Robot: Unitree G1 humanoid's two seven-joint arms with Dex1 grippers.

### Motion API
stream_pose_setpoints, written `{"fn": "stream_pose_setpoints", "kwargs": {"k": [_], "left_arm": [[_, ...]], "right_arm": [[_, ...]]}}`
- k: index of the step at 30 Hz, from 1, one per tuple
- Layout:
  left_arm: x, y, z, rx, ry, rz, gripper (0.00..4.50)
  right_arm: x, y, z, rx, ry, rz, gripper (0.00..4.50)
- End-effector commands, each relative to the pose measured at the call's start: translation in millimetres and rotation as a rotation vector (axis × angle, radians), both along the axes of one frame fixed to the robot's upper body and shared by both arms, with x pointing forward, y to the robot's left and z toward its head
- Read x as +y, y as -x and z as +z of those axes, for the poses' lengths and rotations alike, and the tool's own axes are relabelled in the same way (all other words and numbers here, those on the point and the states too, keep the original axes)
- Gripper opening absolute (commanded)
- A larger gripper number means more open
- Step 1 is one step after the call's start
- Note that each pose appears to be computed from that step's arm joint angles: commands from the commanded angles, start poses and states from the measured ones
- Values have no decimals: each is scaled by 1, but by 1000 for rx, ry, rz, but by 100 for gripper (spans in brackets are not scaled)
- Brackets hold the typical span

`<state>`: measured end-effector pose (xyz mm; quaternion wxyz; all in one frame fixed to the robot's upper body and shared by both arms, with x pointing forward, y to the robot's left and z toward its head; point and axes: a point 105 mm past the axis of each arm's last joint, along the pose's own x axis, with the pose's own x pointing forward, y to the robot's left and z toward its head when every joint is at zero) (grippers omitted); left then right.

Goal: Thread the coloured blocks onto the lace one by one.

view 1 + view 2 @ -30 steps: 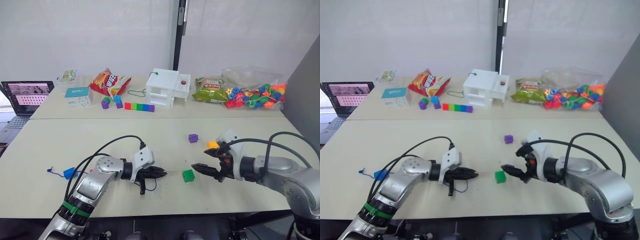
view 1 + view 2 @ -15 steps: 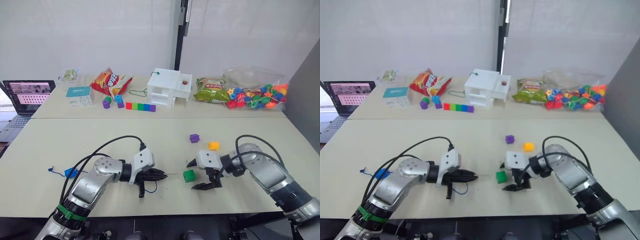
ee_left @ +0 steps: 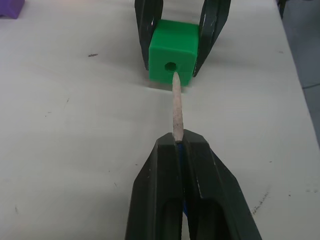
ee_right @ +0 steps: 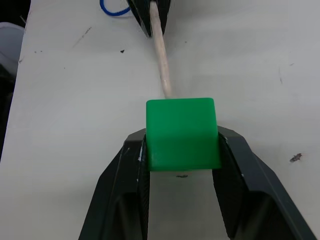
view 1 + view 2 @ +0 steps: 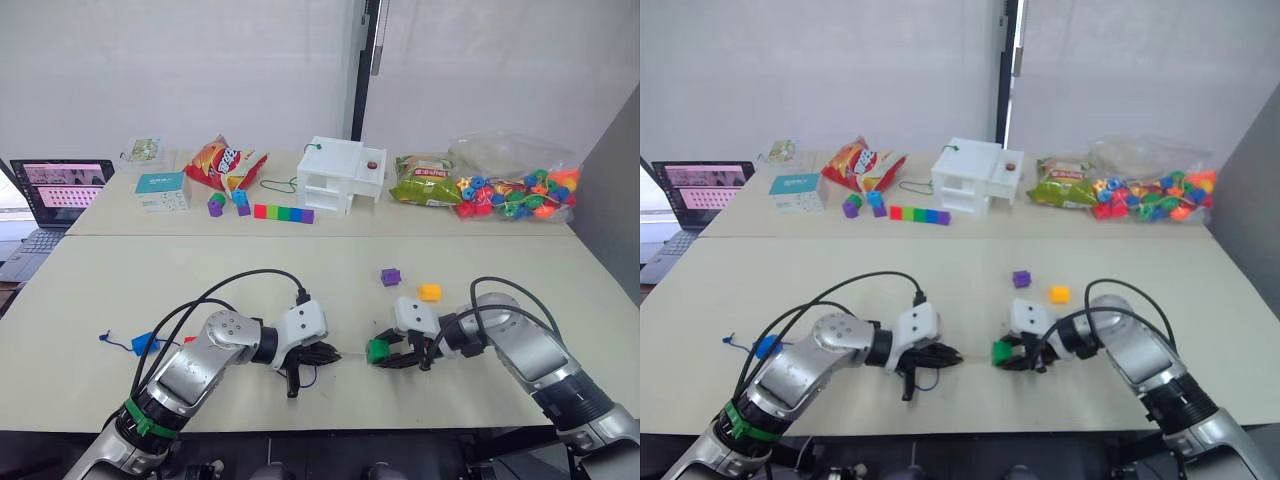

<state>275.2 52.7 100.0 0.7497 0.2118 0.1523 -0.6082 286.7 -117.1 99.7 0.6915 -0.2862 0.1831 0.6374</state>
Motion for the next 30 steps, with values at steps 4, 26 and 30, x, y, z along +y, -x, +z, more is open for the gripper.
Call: {"fn": "stream_pose_setpoints", "kwargs": {"k": [4,26,30], "left_arm": [[-4,-5,5,-38,-15,-8,0],[-21,-7,1,-42,-30,-42,0],[-32,-3,2,-31,-4,-72,0]], "right_arm": [[2,1,8,-38,-3,-17,119],[17,2,4,-50,24,-31,119],[18,0,3,-60,42,-46,119]]}}
